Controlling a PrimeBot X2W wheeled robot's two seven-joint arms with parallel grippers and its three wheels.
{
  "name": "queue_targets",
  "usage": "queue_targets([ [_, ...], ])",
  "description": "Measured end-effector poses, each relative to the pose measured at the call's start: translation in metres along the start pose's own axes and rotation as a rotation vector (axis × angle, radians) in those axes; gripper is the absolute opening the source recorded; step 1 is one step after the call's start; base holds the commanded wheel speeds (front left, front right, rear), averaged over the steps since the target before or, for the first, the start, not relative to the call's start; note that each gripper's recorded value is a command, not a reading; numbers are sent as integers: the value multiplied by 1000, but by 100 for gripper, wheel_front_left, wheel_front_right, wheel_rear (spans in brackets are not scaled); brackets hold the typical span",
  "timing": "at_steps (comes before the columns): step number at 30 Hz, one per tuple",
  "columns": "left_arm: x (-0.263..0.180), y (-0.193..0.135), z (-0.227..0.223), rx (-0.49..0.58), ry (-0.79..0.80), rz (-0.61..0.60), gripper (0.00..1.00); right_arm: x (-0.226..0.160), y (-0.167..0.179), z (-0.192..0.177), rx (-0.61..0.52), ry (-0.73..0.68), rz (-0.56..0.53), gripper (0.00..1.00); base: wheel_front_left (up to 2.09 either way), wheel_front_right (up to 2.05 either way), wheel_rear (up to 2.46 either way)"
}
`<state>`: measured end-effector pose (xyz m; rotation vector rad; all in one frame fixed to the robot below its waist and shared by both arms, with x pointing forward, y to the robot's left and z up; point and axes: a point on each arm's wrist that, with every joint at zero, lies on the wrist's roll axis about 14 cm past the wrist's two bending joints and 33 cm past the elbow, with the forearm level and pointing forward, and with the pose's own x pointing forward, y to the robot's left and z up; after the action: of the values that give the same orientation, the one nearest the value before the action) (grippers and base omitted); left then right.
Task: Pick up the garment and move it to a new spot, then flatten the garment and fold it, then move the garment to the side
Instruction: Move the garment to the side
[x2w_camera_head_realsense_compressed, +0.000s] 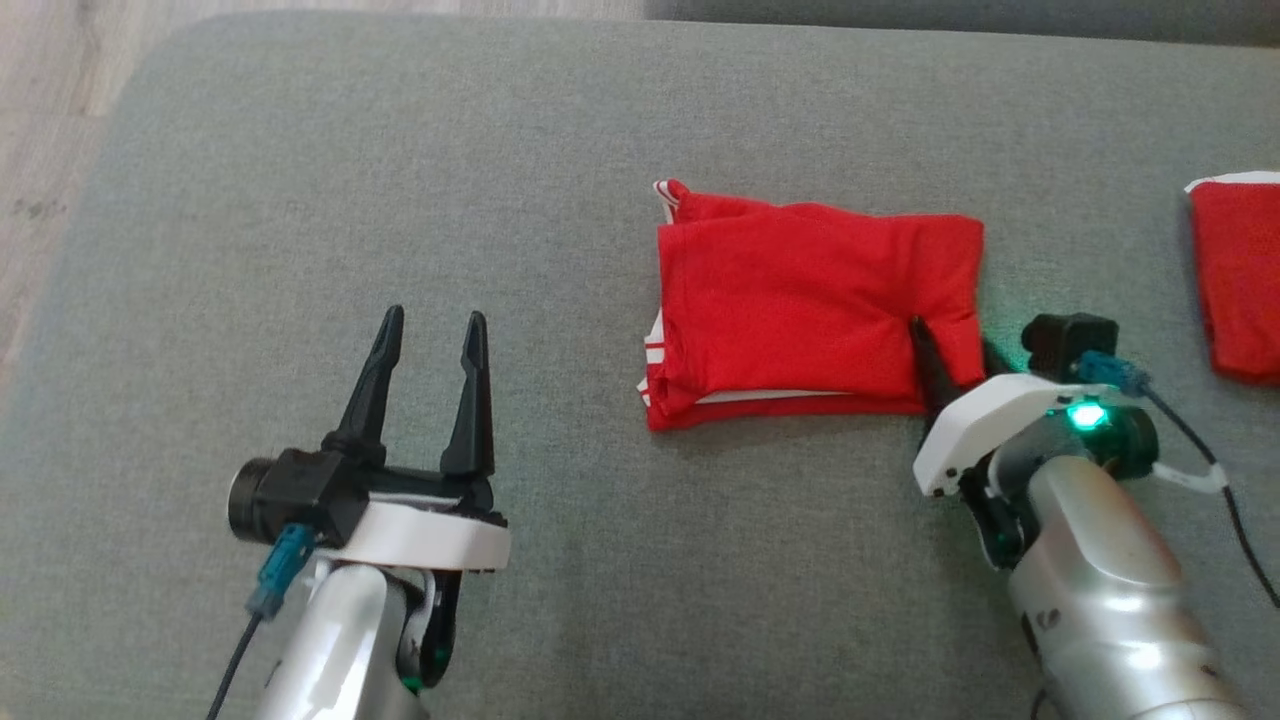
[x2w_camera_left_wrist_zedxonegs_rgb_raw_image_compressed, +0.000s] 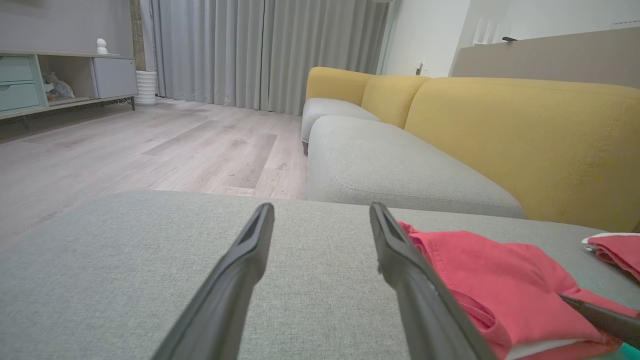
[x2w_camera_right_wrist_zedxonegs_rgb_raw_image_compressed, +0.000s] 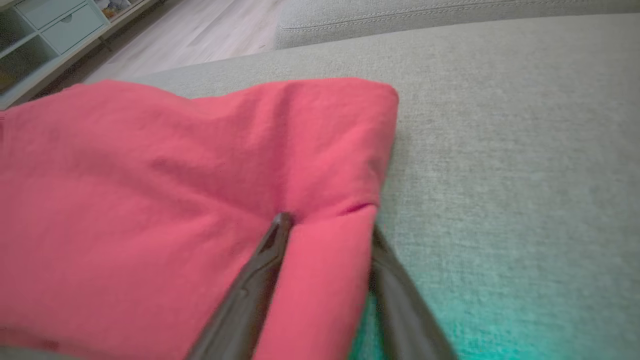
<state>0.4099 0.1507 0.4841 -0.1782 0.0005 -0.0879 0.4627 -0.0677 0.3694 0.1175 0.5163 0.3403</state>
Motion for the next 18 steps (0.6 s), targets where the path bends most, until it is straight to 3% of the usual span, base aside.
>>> queue_targets([
  [10, 0, -13, 14, -1, -38, -34, 100, -17, -5, 19, -125, -87, -17, 0, 0, 0, 0],
  [18, 4, -46, 17, -20, -49, -122, 100, -46, -46, 62, -252, -204, -110, 0, 0, 0, 0],
])
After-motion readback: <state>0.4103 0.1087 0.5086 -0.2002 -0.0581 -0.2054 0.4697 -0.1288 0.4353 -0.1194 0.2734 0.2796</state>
